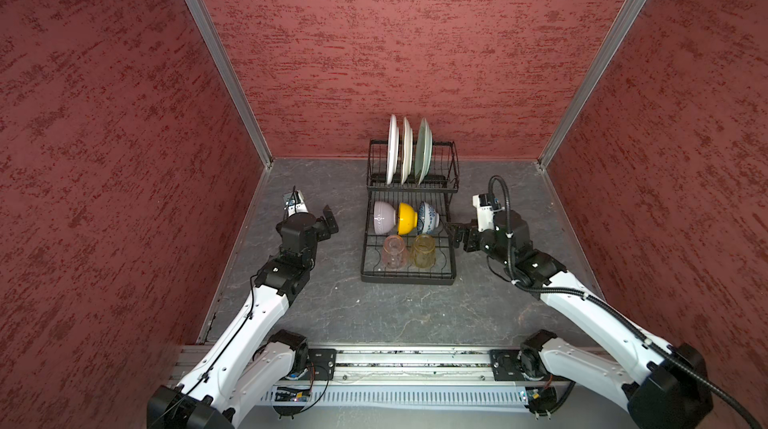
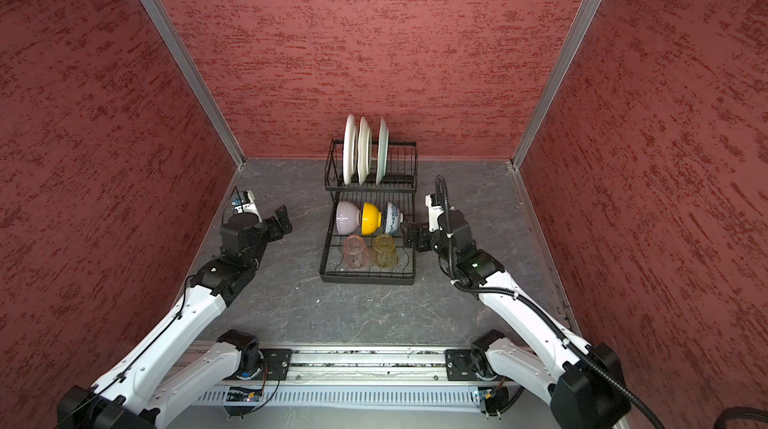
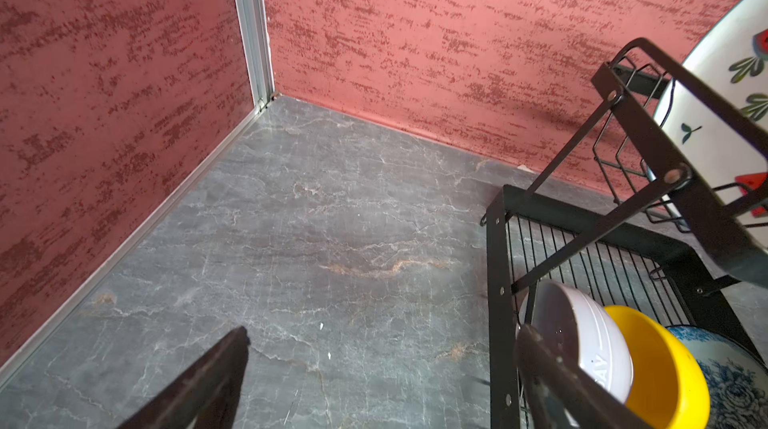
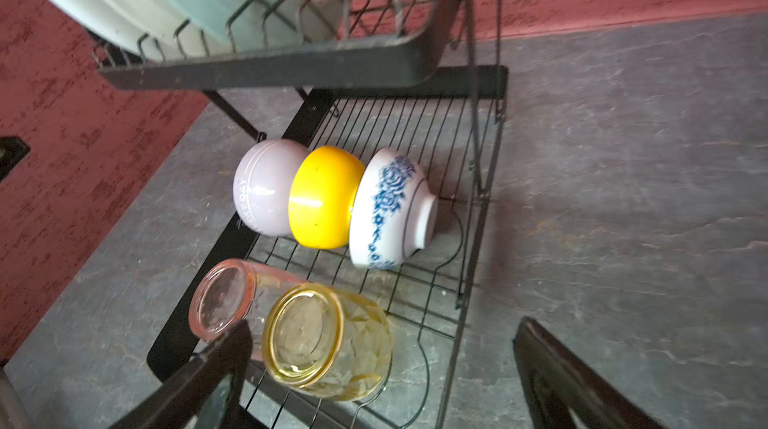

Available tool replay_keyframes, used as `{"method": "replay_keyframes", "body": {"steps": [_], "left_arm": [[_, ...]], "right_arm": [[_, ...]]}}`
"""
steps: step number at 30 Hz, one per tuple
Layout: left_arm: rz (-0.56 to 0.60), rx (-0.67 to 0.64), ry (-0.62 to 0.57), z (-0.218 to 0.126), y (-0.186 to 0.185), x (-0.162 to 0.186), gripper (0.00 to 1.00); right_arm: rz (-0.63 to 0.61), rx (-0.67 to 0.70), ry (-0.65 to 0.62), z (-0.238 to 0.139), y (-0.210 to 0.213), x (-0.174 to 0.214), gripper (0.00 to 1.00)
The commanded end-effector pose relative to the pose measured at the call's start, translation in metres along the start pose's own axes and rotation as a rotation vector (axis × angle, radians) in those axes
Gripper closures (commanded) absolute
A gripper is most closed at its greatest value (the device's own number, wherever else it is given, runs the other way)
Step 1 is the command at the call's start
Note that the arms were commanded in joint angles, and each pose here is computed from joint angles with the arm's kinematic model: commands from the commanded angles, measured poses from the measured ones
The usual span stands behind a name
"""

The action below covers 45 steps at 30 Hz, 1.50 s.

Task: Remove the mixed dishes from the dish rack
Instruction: 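Reach the right gripper to the amber glass while the left arm moves toward the rack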

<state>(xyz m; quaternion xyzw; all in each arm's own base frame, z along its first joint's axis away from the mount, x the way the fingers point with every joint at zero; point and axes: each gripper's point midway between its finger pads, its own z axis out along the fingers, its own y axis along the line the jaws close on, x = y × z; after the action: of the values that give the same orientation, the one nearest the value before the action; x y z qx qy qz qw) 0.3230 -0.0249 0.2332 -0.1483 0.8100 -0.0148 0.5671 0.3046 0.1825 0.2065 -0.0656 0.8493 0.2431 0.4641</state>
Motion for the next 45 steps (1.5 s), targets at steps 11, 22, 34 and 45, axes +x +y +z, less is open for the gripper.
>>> {"method": "replay_keyframes", "body": {"steps": [11,22,34,45], "left_arm": [[-0.03,0.038,0.066,0.009,-0.012,0.009,0.0],[-0.055,0.06,0.074,0.013,-0.013,0.014,0.0],[-0.073,0.059,0.082,0.017,-0.009,0.023,0.0],[-0.079,0.067,0.078,0.011,-0.008,0.023,0.0]], "right_arm": [[0.016,-0.01,0.099,0.047,0.037,0.043,0.01],[0.003,0.028,0.146,0.068,0.047,0.063,0.01],[0.048,0.155,0.134,0.077,0.025,0.078,0.08],[0.092,0.196,0.111,0.071,0.014,0.08,0.18]]}}
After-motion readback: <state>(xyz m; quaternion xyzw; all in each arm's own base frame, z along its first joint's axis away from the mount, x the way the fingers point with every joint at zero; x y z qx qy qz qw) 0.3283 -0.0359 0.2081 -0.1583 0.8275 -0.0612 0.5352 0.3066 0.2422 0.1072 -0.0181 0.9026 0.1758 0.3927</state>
